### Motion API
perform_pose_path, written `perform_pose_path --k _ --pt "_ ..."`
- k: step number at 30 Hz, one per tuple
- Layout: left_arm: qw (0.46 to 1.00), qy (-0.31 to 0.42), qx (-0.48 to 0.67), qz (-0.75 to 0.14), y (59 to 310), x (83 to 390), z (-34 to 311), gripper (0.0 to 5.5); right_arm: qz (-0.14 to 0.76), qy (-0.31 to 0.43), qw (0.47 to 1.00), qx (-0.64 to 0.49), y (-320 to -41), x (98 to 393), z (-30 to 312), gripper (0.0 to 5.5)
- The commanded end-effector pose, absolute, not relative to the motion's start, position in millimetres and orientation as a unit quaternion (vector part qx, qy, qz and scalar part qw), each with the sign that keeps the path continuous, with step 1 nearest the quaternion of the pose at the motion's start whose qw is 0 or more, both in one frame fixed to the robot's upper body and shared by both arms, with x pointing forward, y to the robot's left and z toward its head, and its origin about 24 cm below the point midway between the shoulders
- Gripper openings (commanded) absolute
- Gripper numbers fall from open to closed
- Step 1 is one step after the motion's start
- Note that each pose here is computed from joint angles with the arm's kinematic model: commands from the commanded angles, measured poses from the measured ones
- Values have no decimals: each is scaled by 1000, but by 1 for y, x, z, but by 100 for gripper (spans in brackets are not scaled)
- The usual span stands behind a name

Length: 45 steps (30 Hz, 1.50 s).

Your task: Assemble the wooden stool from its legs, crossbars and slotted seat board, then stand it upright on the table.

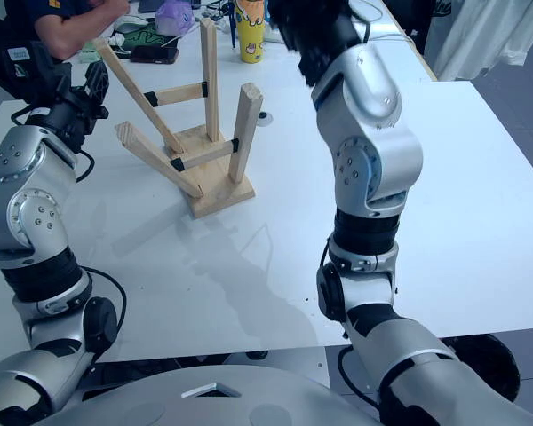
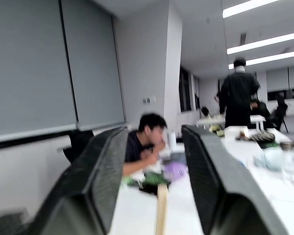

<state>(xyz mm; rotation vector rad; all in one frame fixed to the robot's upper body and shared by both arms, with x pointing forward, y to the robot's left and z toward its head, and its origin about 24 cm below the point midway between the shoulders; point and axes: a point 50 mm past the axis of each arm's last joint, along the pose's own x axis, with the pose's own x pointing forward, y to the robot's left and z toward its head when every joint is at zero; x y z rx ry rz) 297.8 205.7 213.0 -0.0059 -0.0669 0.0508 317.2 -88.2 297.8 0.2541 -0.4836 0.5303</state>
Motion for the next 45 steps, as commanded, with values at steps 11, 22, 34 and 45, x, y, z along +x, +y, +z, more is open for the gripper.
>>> perform_pose_path --k 11,22,34,45 --pt "998 -42 -7 39 206 295 214 265 313 -8 945 90 -64 343 195 2" --pt "997 10 -1 78 215 279 185 265 165 -204 951 163 -125 349 257 2" --pt "985 103 40 132 191 217 117 127 82 -12 996 19 -166 346 135 0" --pt "994 24 78 -68 104 249 162 4 379 -26 925 -1 -70 305 147 0"
